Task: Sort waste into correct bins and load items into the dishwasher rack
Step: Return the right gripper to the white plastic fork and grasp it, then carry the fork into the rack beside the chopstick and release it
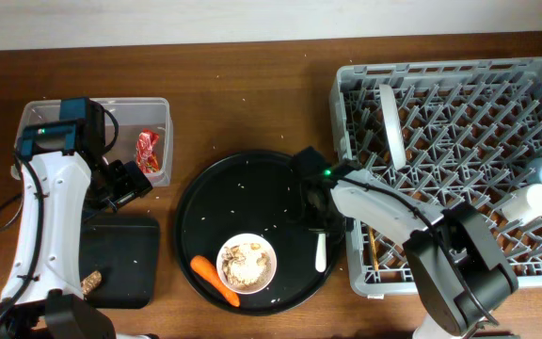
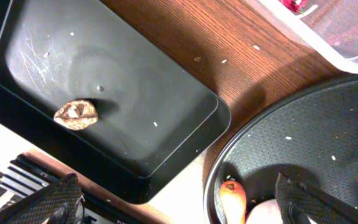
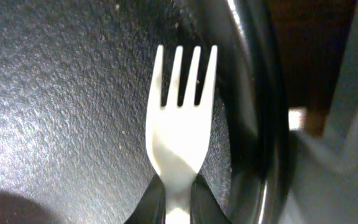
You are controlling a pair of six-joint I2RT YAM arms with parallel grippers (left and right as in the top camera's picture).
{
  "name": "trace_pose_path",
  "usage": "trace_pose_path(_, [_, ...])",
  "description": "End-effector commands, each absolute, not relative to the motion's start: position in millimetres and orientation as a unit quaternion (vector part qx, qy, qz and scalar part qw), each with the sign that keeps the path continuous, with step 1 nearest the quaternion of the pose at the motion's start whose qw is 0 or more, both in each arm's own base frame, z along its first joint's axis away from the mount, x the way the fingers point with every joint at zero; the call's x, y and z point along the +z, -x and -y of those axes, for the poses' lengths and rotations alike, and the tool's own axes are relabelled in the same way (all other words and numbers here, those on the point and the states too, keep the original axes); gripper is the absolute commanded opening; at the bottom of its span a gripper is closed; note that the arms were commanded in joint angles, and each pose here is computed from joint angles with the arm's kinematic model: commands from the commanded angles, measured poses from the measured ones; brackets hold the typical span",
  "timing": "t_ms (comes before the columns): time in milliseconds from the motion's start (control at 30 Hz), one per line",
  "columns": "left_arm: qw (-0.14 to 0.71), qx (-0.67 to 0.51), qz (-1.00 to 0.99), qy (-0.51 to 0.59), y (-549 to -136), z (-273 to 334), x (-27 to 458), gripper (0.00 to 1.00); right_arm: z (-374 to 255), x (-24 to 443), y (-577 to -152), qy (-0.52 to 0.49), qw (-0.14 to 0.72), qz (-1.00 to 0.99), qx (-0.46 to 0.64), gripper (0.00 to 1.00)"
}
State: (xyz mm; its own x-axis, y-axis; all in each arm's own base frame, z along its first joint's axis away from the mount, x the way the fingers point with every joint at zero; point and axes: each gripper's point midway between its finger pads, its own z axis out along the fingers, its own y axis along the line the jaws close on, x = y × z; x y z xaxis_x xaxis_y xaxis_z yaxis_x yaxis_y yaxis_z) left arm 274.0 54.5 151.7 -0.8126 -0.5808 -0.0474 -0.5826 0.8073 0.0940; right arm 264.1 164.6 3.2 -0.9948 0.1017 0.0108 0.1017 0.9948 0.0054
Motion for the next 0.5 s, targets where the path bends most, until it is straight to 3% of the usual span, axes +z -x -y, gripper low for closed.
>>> trace_pose_path(0, [0.015, 0.054, -0.948, 0.314, -273, -57, 155, 0.99, -178, 29, -275, 0.032, 0.004, 0.999, -0.026, 0.04])
trace_pose_path(300, [0.014, 0.055, -0.948, 0.314, -273, -57, 155, 0.99, -151, 155, -306, 0.013, -0.121, 0.992, 0.023, 0.04])
trace_pose_path(467, [0.014, 0.055, -0.948, 0.314, -272, -57, 155, 0.99, -105, 164, -308, 0.027, -0.119, 0.991, 0.064, 0.04])
